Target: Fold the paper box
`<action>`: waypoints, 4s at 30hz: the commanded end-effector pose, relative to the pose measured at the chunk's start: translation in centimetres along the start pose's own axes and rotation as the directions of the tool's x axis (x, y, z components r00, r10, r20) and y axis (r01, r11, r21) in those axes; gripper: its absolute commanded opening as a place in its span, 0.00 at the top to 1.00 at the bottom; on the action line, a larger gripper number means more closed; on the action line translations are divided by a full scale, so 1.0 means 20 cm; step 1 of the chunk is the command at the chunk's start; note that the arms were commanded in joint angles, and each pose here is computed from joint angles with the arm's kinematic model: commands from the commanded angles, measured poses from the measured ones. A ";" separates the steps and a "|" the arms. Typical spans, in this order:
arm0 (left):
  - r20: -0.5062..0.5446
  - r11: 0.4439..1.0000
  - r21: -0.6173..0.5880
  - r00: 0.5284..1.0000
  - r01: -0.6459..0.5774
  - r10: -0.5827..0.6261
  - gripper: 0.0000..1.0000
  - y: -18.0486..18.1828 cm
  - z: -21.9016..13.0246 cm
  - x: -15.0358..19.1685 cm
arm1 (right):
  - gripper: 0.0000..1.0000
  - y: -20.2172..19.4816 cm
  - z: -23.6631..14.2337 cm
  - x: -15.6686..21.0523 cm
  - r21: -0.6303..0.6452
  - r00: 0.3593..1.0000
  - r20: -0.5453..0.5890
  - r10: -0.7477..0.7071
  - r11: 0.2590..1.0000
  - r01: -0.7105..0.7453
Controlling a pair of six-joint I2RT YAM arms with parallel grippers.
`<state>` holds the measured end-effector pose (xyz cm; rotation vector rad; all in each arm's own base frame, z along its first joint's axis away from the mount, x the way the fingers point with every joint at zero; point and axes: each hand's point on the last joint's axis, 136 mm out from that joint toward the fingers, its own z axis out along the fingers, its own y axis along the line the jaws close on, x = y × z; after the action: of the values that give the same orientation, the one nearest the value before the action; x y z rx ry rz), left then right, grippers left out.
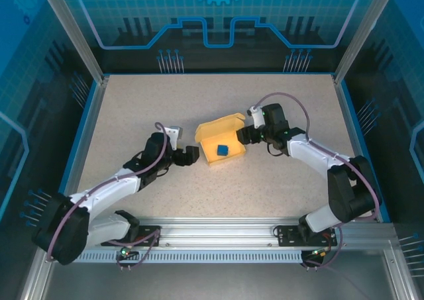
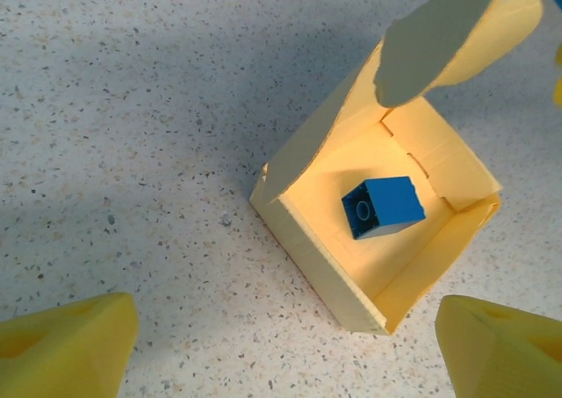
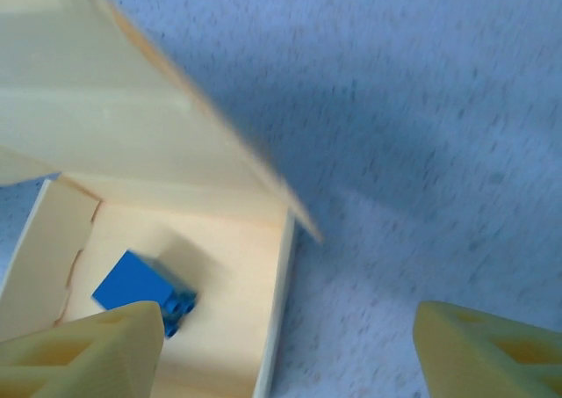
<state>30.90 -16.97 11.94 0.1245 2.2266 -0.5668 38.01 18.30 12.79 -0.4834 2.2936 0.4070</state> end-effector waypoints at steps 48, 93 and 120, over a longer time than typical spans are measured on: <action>0.068 0.981 -0.169 0.992 -0.097 0.110 0.95 -0.03 0.32 -0.28 | 1.00 0.08 0.14 -0.13 0.082 0.987 -0.031 -0.158 0.984 0.160; 0.268 0.930 -0.366 0.961 0.039 0.065 1.00 0.07 0.32 -0.21 | 1.00 0.23 0.20 -0.13 0.214 0.962 0.252 0.101 0.964 -0.157; 0.313 0.918 -0.397 0.937 -0.021 0.156 0.95 0.08 0.22 0.00 | 1.00 0.31 0.15 0.12 0.227 0.932 0.358 0.065 0.962 -0.154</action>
<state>35.24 -17.96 10.23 -0.1060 1.9069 -0.1264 36.03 24.79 10.22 -0.1684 1.9980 0.2270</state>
